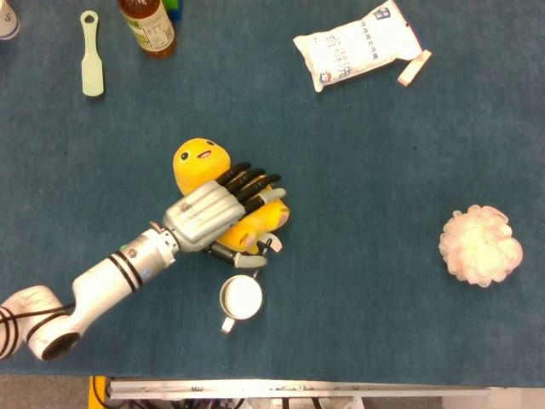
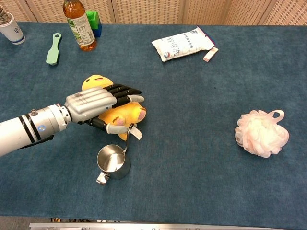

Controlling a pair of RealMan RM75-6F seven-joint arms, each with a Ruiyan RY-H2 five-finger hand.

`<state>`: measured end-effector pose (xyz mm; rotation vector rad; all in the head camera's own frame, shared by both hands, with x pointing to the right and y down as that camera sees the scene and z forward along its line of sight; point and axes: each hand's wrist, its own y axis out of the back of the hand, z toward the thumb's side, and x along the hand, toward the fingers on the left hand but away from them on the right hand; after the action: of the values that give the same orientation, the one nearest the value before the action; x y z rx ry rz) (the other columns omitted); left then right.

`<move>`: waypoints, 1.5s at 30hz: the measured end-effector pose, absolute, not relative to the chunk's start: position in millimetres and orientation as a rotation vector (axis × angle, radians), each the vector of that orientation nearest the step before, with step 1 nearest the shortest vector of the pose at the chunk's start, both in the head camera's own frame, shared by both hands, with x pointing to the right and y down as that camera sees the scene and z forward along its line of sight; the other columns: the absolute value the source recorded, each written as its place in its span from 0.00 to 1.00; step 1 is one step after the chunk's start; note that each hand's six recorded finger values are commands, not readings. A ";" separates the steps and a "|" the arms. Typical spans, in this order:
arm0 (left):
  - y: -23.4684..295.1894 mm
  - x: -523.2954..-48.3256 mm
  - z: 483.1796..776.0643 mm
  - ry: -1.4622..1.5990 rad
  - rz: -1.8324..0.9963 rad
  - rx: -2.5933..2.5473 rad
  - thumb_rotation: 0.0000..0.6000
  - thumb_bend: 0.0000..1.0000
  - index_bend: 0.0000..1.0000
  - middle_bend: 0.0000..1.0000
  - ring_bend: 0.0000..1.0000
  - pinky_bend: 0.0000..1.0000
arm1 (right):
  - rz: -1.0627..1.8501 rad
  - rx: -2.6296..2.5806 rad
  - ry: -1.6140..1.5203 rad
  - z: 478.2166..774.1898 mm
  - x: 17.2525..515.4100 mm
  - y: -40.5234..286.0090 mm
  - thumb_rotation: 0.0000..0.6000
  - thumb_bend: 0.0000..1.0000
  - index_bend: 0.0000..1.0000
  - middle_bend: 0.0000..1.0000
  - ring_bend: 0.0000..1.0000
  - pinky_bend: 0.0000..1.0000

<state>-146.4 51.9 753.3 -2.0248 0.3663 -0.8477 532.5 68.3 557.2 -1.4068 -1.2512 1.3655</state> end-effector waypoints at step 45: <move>58.7 -151.4 745.8 0.364 -0.837 -2.012 0.00 0.00 0.06 0.01 0.00 0.00 | 1.356 -1.412 -1.267 558.0 534.4 68.1 1.00 0.04 0.04 0.26 0.12 0.23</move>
<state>-151.4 58.7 745.8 -2.0115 0.3643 -0.8365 534.4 68.1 558.0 -1.4124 -1.2672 1.3563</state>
